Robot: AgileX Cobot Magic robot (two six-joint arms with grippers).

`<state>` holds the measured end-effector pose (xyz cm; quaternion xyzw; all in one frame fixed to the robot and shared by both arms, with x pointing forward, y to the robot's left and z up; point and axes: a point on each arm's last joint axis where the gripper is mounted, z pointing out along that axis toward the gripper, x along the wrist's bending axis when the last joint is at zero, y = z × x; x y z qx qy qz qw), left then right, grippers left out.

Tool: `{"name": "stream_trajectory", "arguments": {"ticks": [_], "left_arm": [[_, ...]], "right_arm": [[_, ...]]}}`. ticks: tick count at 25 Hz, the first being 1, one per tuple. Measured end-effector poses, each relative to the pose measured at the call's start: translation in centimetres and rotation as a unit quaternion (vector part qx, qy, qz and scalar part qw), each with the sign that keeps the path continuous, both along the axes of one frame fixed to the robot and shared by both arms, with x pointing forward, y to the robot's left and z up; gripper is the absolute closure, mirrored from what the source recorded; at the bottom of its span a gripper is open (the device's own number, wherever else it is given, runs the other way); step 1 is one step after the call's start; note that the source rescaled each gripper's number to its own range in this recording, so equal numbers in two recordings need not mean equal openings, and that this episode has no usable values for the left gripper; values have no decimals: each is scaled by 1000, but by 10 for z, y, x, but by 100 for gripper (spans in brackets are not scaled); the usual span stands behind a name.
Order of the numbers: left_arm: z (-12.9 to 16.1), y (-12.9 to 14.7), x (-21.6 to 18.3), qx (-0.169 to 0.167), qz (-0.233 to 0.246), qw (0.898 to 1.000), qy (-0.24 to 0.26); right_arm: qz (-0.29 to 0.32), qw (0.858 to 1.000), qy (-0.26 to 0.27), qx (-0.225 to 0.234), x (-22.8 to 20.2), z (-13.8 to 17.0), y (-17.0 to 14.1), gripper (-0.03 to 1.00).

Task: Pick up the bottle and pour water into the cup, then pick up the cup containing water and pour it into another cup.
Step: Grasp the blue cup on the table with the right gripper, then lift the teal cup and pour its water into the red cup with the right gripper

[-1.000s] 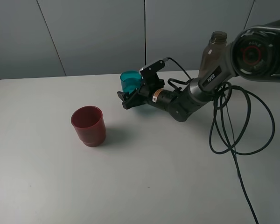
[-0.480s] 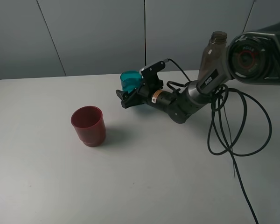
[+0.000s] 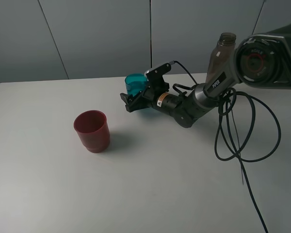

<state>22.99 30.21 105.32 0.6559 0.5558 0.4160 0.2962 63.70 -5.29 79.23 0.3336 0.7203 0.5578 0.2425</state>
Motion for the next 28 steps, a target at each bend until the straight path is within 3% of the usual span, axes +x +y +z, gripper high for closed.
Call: {"name": "stream_trajectory", "arguments": {"ticks": [2,3,5,19,28], "left_arm": [[0,0,0,0,0,1000,0],[0,0,0,0,0,1000,0],[0,0,0,0,0,1000,0],[0,0,0,-2,1,1000,0],[0,0,0,-1,0,1000,0]], "right_arm": [[0,1000,0,0,0,0,0,32],[0,1000,0,0,0,0,0,45],[0,1000,0,0,0,0,0,93],[3,1000,2,-4,-1,1,2,90],[56,997,-34,-32,-1,40,10,90]]}}
